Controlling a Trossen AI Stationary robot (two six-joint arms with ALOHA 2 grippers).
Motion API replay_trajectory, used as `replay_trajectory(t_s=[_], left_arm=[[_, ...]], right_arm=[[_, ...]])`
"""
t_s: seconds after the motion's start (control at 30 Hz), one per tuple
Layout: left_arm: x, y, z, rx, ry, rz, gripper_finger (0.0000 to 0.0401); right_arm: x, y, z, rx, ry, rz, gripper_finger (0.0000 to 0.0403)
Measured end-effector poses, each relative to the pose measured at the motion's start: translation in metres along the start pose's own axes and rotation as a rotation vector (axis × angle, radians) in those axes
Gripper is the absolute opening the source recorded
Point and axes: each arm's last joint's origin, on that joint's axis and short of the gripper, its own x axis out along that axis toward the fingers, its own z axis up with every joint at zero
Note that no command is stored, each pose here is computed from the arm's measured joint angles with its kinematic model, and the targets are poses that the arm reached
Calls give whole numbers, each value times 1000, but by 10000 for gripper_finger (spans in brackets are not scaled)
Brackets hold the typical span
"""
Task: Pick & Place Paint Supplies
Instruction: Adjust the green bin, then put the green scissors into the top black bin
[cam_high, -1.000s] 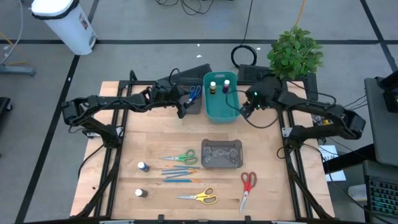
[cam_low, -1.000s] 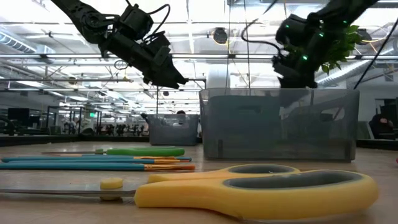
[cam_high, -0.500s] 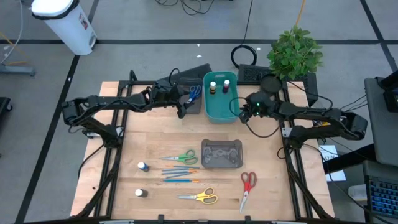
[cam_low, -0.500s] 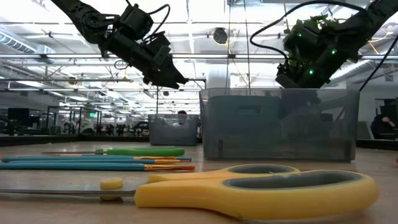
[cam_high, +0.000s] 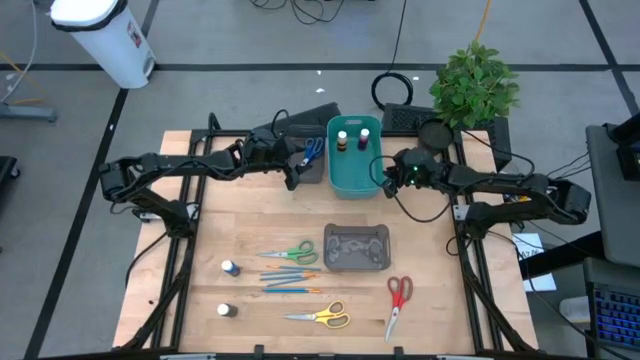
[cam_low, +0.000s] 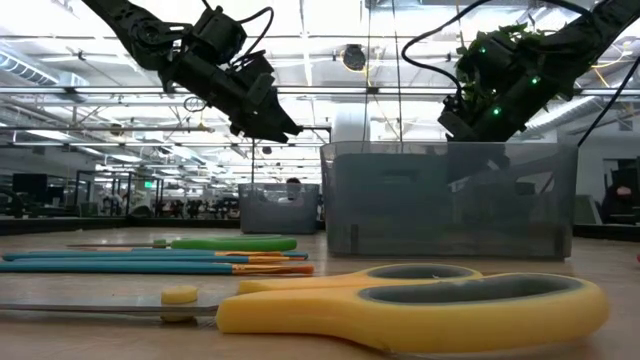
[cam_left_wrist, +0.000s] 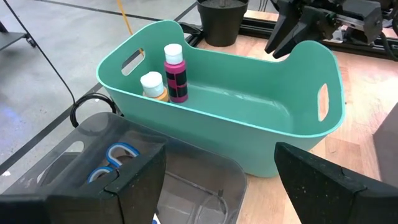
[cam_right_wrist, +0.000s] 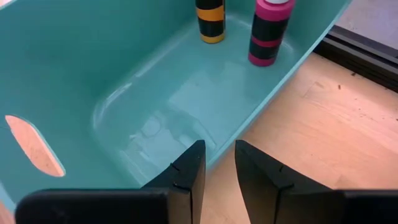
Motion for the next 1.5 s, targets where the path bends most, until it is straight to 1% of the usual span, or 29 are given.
replay_trajectory(t_s=[0.37, 0.5, 0.57, 0.7, 0.77, 0.9, 0.97, 1.1, 1.17, 1.33, 1.43, 1.5], left_arm=[[-3, 0, 0, -1, 17, 1, 308], [-21, -1, 6, 7, 47, 1, 308], [-33, -2, 8, 5, 72, 18, 308], [-59, -4, 8, -41, 147, 24, 308], [-71, -5, 4, -75, 215, 14, 308], [-96, -14, -6, -121, 350, -42, 308], [-108, -23, -9, -146, 406, -107, 308], [-126, -46, -11, -189, 450, -248, 308], [-131, -58, -11, -169, 460, -274, 308], [-132, -80, -15, -73, 475, -273, 308], [-123, -91, -16, -21, 464, -269, 308], [-112, -97, -15, 28, 425, -269, 308]], right_arm=[[-5, 0, 3, -29, -26, -2, 76], [-14, 0, 7, -39, -72, 12, 76], [-19, 0, 10, -40, -100, 19, 76], [-30, 0, 14, -36, -155, 34, 76], [-35, 0, 16, -38, -177, 40, 76], [-42, 0, 18, -51, -210, 49, 76], [-44, 0, 19, -49, -219, 52, 76], [-44, 0, 19, -44, -219, 53, 76], [-44, 0, 19, -42, -220, 53, 76], [-44, 0, 19, -17, -219, 57, 76], [-44, 2, 18, -22, -218, 66, 76], [-45, 5, 19, -33, -227, 81, 76]])
